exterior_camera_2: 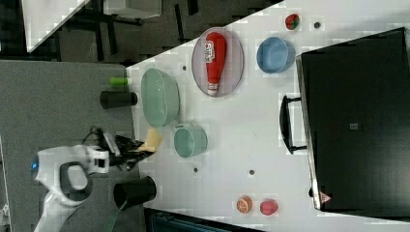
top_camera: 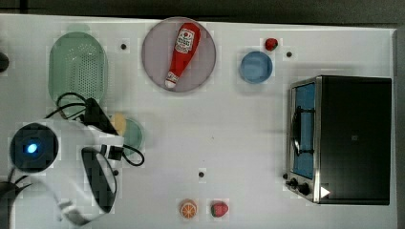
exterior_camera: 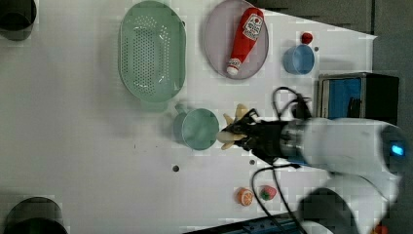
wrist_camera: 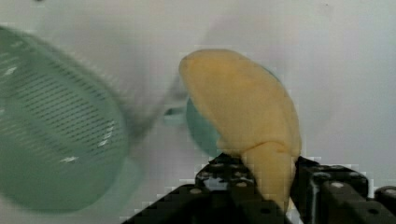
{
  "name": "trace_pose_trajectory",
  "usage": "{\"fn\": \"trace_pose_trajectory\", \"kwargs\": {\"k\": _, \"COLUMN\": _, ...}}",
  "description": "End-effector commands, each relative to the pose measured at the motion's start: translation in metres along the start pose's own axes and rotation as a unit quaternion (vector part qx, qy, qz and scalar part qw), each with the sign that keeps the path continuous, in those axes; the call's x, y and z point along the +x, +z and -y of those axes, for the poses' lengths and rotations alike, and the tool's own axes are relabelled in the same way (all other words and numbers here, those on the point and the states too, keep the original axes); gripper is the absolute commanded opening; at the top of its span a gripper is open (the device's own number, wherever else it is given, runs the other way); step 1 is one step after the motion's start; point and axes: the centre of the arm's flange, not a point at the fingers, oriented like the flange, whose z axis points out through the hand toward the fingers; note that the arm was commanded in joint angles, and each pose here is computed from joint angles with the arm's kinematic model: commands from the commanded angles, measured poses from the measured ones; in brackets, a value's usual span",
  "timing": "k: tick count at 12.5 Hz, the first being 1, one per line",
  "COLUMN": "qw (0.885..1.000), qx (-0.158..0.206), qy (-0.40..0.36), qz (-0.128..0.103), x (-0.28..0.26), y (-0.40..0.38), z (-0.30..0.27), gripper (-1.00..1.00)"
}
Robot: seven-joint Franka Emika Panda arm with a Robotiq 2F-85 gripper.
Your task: Pick Banana and place it in mug.
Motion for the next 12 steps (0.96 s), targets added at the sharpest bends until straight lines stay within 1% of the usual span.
{"fn": "trace_pose_trajectory", "kwargs": {"k": 1, "qw": 0.999, "qx": -0.015, "qy": 0.049, "qz": -0.003, "x": 0.001, "y": 0.043, "z": -0.001, "gripper": -0.46}}
{"fn": "trace_pose_trajectory", "kwargs": {"k": 2, "qw": 0.998, "qx": -0.007, "qy": 0.057, "qz": 0.003, "x": 0.002, "y": 0.053, "z": 0.002, "gripper": -0.46}}
{"fn": "trace_pose_trajectory", "kwargs": {"k": 4, "qw": 0.997, "qx": -0.011, "qy": 0.075, "qz": 0.012, "x": 0.005, "y": 0.080, "z": 0.000, "gripper": -0.46}}
{"fn": "trace_pose_trajectory", "kwargs": {"k": 5, "qw": 0.997, "qx": -0.004, "qy": 0.072, "qz": 0.012, "x": 0.005, "y": 0.087, "z": 0.000, "gripper": -0.40}}
{"fn": "trace_pose_trajectory", "kwargs": {"k": 6, "qw": 0.997, "qx": 0.002, "qy": 0.072, "qz": 0.011, "x": 0.005, "y": 0.091, "z": 0.000, "gripper": -0.21}}
{"fn": "trace_pose_trajectory", "kwargs": {"k": 10, "qw": 0.997, "qx": 0.011, "qy": 0.074, "qz": 0.006, "x": 0.008, "y": 0.084, "z": -0.001, "gripper": 0.69}}
{"fn": "trace_pose_trajectory", "kwargs": {"k": 11, "qw": 0.997, "qx": 0.012, "qy": 0.075, "qz": 0.004, "x": 0.009, "y": 0.081, "z": -0.001, "gripper": 1.00}}
{"fn": "trace_pose_trajectory", "kwargs": {"k": 12, "qw": 0.997, "qx": 0.016, "qy": 0.076, "qz": 0.002, "x": 0.011, "y": 0.077, "z": -0.001, "gripper": 1.00}}
